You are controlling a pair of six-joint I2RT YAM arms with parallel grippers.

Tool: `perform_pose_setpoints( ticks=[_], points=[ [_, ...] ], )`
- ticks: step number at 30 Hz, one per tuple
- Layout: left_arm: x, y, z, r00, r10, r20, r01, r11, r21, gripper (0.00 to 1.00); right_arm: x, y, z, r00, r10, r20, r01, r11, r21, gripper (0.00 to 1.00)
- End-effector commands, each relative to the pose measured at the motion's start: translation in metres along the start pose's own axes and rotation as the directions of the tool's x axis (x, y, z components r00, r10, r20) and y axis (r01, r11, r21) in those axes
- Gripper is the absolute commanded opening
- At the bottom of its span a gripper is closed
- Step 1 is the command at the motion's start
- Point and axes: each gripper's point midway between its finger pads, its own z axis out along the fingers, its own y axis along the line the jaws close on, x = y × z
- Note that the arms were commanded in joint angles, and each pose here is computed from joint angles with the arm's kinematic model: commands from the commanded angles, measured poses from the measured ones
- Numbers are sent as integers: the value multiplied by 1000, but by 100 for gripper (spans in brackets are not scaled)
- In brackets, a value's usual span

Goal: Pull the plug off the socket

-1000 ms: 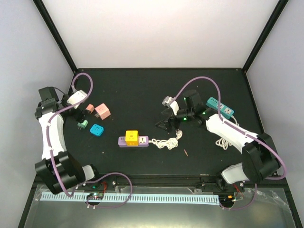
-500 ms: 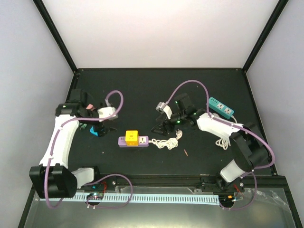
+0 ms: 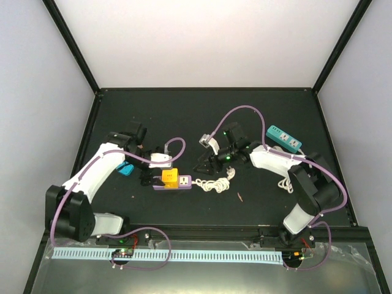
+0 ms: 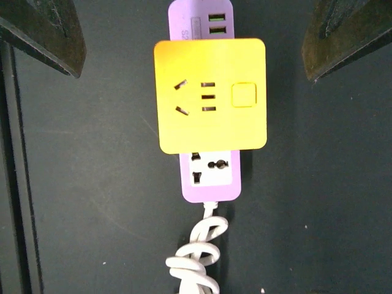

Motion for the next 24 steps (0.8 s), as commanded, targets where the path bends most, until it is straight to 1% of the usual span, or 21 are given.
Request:
perform_pose_setpoints(
  ticks=[1,5,7,10,14,16,17,20,22,24],
  points=[
    [4,11,18,999,8,-40,-9,1000,-15,99,2,6,5,1000,15,-5,-15,999,-49,76],
    [10,12,35,996,26,-87,-29,999,-33,99,3,5,6,999,32,-9,-32,998,-55,63],
    [11,10,42,994,36,-104,-40,999,-33,99,5,6,8,999,46,-15,-46,997,-66,59],
    [15,7,51,990,44,-132,-48,998,-27,99,6,7,8,998,58,-19,-60,995,-79,55],
    [16,0,60,988,39,-149,-40,999,-6,92,5,9,7,998,68,-13,-69,994,-86,55],
    [17,-4,65,986,45,-162,-46,999,2,87,7,10,8,997,79,-12,-80,992,-93,53],
    [17,-5,67,984,48,-174,-48,999,4,83,8,10,8,996,86,-13,-86,991,-98,52],
    [15,-1,70,981,35,-192,-39,999,-18,65,11,11,10,993,113,-19,-115,987,-117,50],
    [9,4,71,984,26,-174,-34,998,-44,57,12,11,12,991,130,-21,-132,983,-126,47],
    [-1,8,71,990,9,-142,-19,997,-71,53,14,12,13,989,145,-23,-146,980,-138,47]
  ],
)
